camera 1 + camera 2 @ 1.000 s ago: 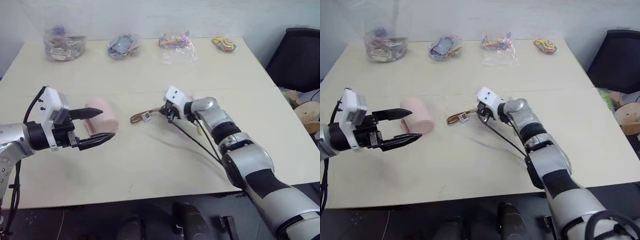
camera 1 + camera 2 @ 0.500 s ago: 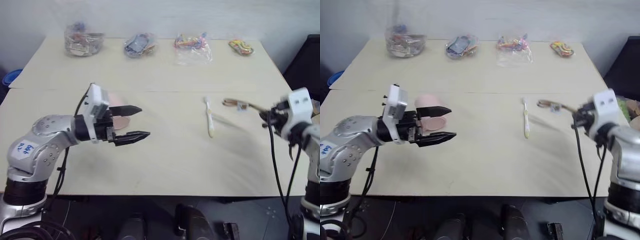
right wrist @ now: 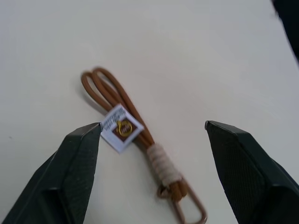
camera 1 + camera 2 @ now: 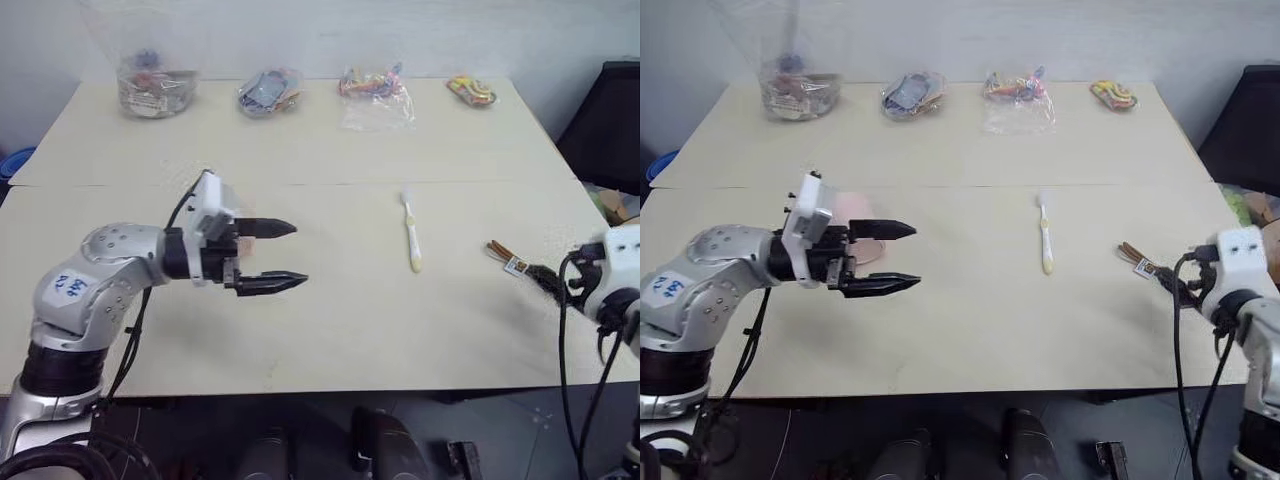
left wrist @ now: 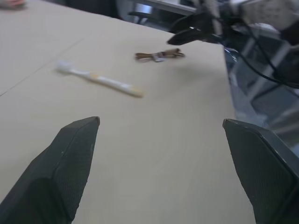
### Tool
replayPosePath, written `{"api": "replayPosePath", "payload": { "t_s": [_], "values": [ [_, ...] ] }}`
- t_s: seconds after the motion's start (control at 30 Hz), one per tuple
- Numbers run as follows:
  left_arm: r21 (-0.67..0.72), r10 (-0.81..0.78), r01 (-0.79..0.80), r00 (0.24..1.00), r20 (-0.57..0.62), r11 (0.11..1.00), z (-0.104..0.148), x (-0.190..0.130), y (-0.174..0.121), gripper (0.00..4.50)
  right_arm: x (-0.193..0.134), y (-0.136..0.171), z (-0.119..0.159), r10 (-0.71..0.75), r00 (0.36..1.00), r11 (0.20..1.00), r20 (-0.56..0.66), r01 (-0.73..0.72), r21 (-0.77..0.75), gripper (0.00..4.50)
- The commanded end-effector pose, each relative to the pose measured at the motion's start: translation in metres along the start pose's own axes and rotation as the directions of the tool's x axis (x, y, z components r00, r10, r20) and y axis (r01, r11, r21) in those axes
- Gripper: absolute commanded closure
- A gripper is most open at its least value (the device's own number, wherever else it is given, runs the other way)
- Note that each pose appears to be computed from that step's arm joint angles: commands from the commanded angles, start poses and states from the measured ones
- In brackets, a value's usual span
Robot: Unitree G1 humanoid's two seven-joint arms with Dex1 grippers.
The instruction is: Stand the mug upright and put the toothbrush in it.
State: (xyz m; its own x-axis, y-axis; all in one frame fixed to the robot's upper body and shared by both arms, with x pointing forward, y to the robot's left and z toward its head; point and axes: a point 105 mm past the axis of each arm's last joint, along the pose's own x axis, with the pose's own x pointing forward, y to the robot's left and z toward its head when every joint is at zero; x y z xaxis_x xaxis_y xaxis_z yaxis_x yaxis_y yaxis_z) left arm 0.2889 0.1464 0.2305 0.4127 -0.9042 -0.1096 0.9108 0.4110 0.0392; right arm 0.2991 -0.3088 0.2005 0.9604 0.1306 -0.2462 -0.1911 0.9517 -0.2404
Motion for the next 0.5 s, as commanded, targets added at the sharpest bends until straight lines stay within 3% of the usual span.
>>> {"api": "replayPosePath", "payload": {
  "t_s": [0.03, 0.1, 0.23, 0.33, 0.5],
  "values": [
    [-0.04, 0.313, -0.312, 0.95, 0.023, 0.949, 0.013, -0.041, 0.028, 0.0, -0.013, 0.074, 0.059, 0.413, 0.896, 0.91, 0.162, -0.403, -0.095, 1.03],
    [-0.106, 0.485, -0.486, 0.874, -0.032, 0.868, 0.003, -0.065, 0.044, 0.0, -0.024, 0.114, 0.078, 0.607, 0.77, 0.794, 0.193, -0.599, -0.107, 1.03],
    [-0.327, 0.705, -0.714, 0.689, -0.167, 0.619, -0.023, -0.107, 0.068, 0.0, -0.038, 0.163, 0.095, 0.785, 0.597, 0.619, 0.166, -0.76, -0.199, 1.03],
    [-0.371, 0.739, -0.785, 0.606, -0.294, 0.497, -0.044, -0.117, 0.074, 0.0, -0.041, 0.181, 0.103, 0.839, 0.52, 0.543, 0.159, -0.807, -0.232, 1.03],
    [-0.407, 0.725, -0.821, 0.556, -0.407, 0.401, -0.059, -0.108, 0.088, 0.0, -0.04, 0.192, 0.109, 0.865, 0.477, 0.502, 0.157, -0.823, -0.265, 1.03]
  ]
}}
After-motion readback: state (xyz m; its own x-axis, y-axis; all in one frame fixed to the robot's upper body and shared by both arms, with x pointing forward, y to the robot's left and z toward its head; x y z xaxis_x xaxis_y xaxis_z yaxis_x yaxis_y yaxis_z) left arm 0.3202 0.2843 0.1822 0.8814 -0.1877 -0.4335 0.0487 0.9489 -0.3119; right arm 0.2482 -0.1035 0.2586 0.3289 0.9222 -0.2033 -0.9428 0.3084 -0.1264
